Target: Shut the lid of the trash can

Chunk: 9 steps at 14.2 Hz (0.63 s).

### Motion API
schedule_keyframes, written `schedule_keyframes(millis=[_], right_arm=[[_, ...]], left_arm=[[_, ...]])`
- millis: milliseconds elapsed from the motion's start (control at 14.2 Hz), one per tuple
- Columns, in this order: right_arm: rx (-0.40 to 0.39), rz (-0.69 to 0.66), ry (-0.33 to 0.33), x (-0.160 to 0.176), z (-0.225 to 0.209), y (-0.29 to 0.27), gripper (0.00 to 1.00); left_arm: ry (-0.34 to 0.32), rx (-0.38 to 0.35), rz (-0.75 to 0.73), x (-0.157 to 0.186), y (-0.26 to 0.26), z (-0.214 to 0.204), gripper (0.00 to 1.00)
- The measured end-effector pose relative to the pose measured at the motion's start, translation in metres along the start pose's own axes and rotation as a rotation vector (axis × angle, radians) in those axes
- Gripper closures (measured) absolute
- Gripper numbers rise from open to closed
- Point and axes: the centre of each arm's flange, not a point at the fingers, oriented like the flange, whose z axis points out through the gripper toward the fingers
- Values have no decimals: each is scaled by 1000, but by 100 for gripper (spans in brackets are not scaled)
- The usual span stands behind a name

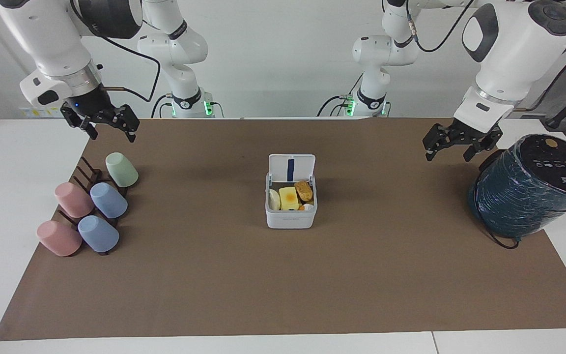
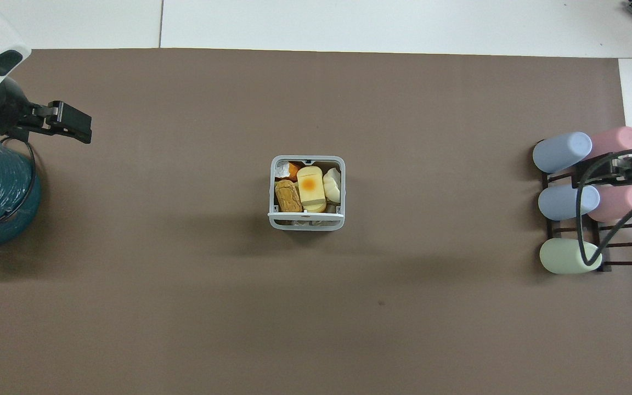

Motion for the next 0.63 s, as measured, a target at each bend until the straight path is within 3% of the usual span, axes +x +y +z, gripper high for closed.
schedule_keyframes(millis=[632], right_arm=[[0,0,0,0,0,0,0]], left_arm=[[-20,-7,19,-6,26,13,0]])
